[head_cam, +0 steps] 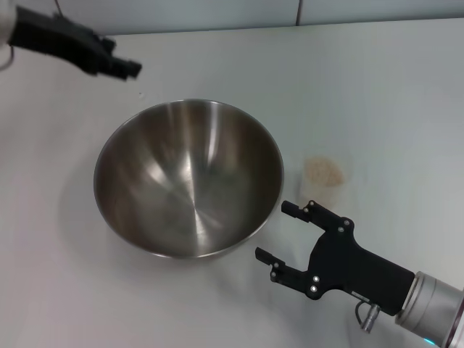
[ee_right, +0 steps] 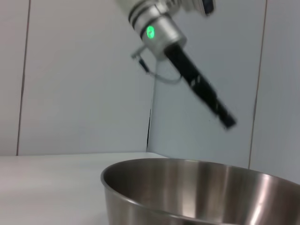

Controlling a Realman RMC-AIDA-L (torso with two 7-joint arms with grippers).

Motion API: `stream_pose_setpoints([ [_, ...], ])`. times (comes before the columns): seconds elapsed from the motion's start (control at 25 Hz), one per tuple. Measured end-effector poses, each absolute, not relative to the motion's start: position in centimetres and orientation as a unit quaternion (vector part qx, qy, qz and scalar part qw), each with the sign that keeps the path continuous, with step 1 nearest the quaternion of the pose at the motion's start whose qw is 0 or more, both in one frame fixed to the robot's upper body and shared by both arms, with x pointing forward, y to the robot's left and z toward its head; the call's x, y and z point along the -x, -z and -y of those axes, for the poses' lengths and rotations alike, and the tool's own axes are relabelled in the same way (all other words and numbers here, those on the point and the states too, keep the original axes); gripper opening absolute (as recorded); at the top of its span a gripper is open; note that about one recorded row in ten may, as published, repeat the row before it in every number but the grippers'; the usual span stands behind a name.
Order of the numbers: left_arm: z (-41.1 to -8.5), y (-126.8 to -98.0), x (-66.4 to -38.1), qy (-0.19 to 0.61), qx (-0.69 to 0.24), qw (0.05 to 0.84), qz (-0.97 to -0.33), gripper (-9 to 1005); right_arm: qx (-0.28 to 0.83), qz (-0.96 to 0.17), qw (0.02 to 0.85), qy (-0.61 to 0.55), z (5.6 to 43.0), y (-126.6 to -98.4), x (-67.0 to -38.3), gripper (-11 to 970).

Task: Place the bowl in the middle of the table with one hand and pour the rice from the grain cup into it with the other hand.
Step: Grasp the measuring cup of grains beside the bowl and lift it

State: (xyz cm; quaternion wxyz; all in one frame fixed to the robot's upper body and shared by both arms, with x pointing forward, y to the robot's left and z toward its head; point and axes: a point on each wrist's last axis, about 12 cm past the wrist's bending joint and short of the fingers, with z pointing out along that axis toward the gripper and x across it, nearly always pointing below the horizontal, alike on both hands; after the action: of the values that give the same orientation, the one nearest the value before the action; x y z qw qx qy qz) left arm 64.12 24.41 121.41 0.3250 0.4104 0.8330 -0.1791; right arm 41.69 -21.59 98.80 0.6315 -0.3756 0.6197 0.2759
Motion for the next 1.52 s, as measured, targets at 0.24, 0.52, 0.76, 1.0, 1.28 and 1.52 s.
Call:
stream_pose_setpoints([
  [0.24,-27.3,-126.3,-59.1,0.154,-0.435,0.509,-0.727,584,0.373,-0.62,0.633,-0.276,21.7,-98.8,-41.6,761],
  [0.52,-32.1,-122.9,-50.8,0.213,-0.429,0.62,-0.621,813,0.37,-0.619,0.635,-0.275,21.8,-98.9,-41.5,761],
  [0.76,-35.0,-113.8,-44.1,0.272,-0.396,0.659,-0.579,814,0.369,-0.62,0.635,-0.275,21.8,-98.8,-41.4,761],
  [1.0,-34.9,-106.2,-40.6,0.264,-0.375,0.634,-0.623,814,0.369,-0.621,0.635,-0.273,21.9,-98.7,-41.3,762],
  [1.28,-34.2,-102.9,-38.4,0.244,-0.371,0.622,-0.645,815,0.345,-0.62,0.654,-0.264,23.2,-98.9,-39.9,762],
  [1.52,-33.4,-100.7,-38.2,0.24,-0.368,0.583,-0.683,815,0.275,-0.626,0.698,-0.211,26.0,-99.3,-37.9,762],
])
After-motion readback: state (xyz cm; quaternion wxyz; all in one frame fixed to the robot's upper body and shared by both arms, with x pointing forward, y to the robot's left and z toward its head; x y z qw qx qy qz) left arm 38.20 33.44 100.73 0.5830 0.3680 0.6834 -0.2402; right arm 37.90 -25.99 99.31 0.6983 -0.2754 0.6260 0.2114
